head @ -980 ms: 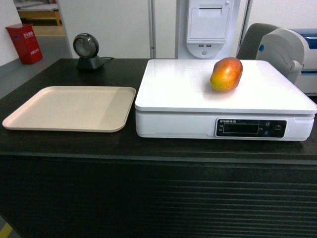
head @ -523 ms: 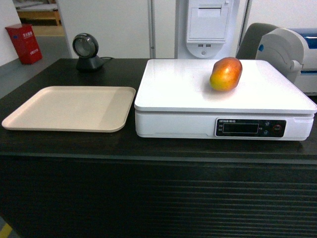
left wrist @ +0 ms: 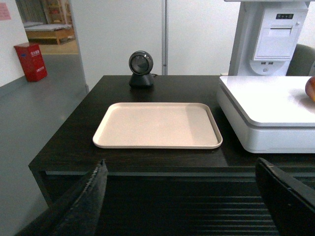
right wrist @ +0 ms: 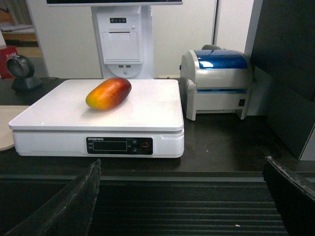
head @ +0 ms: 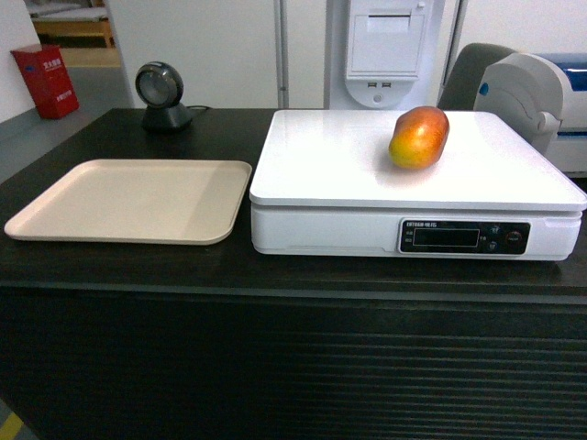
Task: Place dark red mango on scale at checkout
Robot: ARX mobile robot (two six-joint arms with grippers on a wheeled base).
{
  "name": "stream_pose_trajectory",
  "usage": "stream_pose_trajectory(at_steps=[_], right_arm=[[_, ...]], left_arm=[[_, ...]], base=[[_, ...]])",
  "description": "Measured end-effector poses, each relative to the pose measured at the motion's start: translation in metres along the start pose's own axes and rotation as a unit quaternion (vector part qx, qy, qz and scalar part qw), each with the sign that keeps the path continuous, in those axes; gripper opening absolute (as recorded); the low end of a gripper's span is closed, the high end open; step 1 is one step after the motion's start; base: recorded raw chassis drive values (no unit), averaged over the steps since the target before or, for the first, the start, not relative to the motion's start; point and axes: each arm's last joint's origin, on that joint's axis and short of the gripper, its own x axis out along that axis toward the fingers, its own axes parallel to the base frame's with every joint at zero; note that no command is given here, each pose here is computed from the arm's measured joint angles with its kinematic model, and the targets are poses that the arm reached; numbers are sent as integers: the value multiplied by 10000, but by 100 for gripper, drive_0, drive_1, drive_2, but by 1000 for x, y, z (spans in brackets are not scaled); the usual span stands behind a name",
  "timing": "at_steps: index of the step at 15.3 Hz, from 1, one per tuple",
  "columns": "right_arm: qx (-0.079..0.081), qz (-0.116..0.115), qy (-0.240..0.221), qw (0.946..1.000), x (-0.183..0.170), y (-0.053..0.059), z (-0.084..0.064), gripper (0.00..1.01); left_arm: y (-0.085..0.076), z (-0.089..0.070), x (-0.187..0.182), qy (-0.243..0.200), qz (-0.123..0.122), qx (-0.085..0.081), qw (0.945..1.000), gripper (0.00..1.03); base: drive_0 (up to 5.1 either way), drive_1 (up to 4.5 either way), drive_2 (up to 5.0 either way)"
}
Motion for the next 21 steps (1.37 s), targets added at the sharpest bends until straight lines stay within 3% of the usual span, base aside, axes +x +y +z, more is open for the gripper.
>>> stream_pose_trajectory(at_steps=[1, 21], right_arm=[[0, 0, 0, 10000, 0, 0, 0, 98], [0, 0, 0, 10000, 0, 0, 0, 98]], left_arm=[[0, 0, 0, 0, 0, 4, 10000, 100], [0, 0, 0, -2, 0, 6, 10000, 98]], base=[[0, 0, 0], [0, 0, 0]])
